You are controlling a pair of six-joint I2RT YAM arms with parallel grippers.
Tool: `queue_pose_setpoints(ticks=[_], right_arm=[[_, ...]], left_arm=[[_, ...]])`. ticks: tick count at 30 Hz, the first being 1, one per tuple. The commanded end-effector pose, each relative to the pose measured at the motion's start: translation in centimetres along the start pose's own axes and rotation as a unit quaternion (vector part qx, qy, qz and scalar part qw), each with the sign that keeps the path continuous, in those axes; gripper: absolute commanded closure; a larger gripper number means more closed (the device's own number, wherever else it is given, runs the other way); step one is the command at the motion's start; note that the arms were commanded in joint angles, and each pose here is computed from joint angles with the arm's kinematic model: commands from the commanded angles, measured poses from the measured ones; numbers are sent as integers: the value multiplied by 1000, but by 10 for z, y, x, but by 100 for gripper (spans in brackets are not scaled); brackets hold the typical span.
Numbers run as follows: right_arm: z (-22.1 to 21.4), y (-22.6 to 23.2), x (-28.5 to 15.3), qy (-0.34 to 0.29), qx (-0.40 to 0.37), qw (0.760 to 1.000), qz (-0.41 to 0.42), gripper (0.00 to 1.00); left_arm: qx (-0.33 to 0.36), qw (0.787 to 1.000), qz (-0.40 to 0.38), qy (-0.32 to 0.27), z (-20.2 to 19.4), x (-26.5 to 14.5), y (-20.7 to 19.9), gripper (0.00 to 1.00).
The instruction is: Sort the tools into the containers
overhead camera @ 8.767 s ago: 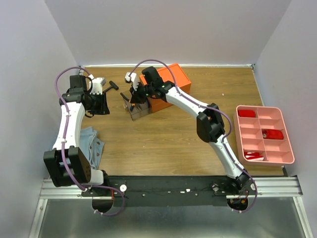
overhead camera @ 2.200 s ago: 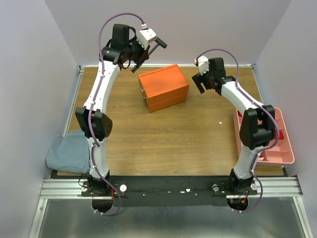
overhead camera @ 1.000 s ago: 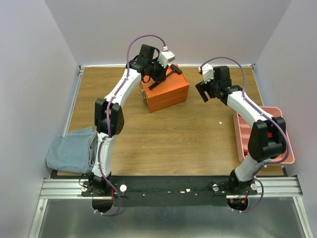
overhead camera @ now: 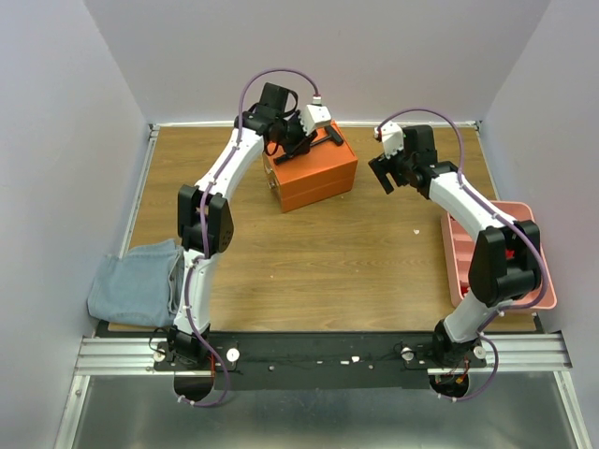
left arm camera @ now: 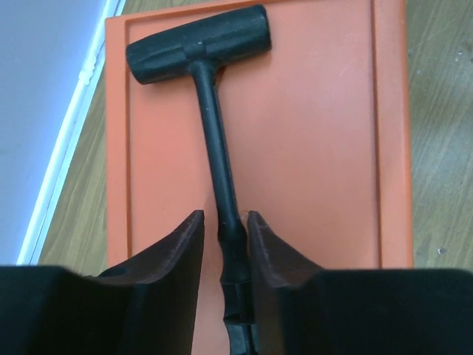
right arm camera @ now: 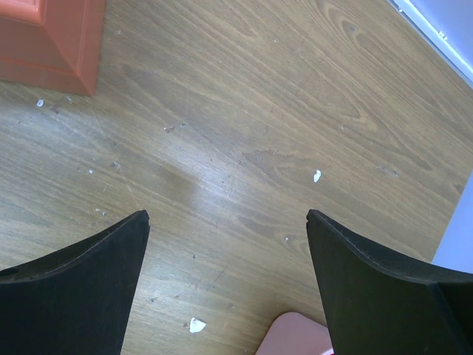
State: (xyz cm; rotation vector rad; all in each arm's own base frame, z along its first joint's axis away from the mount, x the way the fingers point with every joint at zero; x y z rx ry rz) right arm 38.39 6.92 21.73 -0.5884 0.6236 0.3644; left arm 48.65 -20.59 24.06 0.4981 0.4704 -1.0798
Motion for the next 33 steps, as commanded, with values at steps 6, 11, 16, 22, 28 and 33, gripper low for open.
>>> queue_pose_setpoints(ticks=[6, 11, 16, 22, 28, 33], right_arm=[[3, -6, 1, -1, -1, 1000, -1, 5], [7, -14, -12, -11, 3, 1000, -24, 2], [8, -16, -33, -27, 30, 999, -13, 0], [12, -4, -71, -43, 164, 985, 5, 0], [15, -1, -105, -83, 224, 971, -11, 0], [8, 3, -125, -101, 218, 971, -15, 0]], left_arm=[[-43, 994, 88, -56, 25, -30, 14, 1], [-48, 977, 134, -162, 82, -82, 11, 1], [-71, 949, 234, -198, 110, -144, 1, 1], [-152, 918, 335, -146, 65, -173, -21, 1], [-260, 878, 399, -53, -32, -165, -36, 1], [-325, 849, 416, -34, -75, -167, -32, 1]])
Point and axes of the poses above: each gripper's point midway between its finger pads, its own x axis out along the fingers, its own y axis along the line the jaws close on, z = x × y, the point moved 10 cm from there along -x, back along the fingers, and after that the axes turned 3 degrees about -x, right-handed, at the moved point
